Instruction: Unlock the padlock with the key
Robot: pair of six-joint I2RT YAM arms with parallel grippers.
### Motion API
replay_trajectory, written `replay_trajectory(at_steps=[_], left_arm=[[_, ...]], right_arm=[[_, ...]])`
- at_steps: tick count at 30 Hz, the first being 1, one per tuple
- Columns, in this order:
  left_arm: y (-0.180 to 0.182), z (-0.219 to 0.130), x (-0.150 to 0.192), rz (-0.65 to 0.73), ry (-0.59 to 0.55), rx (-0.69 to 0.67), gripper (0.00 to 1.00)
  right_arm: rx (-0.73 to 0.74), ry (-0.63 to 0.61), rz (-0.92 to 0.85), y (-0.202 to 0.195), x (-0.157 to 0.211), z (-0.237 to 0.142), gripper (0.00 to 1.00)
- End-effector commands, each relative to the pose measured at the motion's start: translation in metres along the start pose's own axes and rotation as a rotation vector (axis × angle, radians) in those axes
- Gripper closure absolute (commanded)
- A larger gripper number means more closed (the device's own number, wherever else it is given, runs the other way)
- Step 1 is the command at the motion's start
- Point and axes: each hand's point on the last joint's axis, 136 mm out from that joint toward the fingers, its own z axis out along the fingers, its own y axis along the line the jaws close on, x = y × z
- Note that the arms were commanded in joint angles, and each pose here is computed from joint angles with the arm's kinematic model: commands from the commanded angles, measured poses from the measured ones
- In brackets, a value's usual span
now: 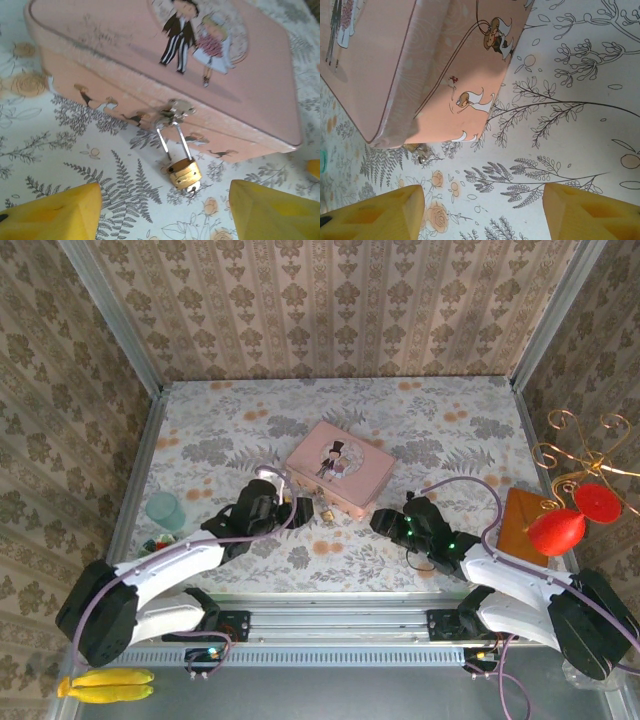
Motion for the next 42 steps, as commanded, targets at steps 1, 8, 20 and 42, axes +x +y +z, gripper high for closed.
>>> replay_trajectory(at_steps=[1,8,20,42], left_arm=[[0.01,-0.007,0.0,0.022,-0.003,-0.01,0.3],[0.018,-0.007,-0.016,0.032,-0.003,0.022,0.29],[0.062,0.0,-0.042,-0.047,-0.016,-0.041,0.27],[0.085,0.026,-0.039,-0.163,0.048,-0.018,0.27]], right_arm=[[-0.029,0.006,-0.005,0.008,0.0,0.002,0.35],[-0.109,0.037,-0.014,0.031,0.0,0.018,0.4],[-0.164,0.166,-0.193,0.091,0.025,0.055,0.41],[-0.101,0.18,-0.261,0.072,-0.022,0.095,0.45]])
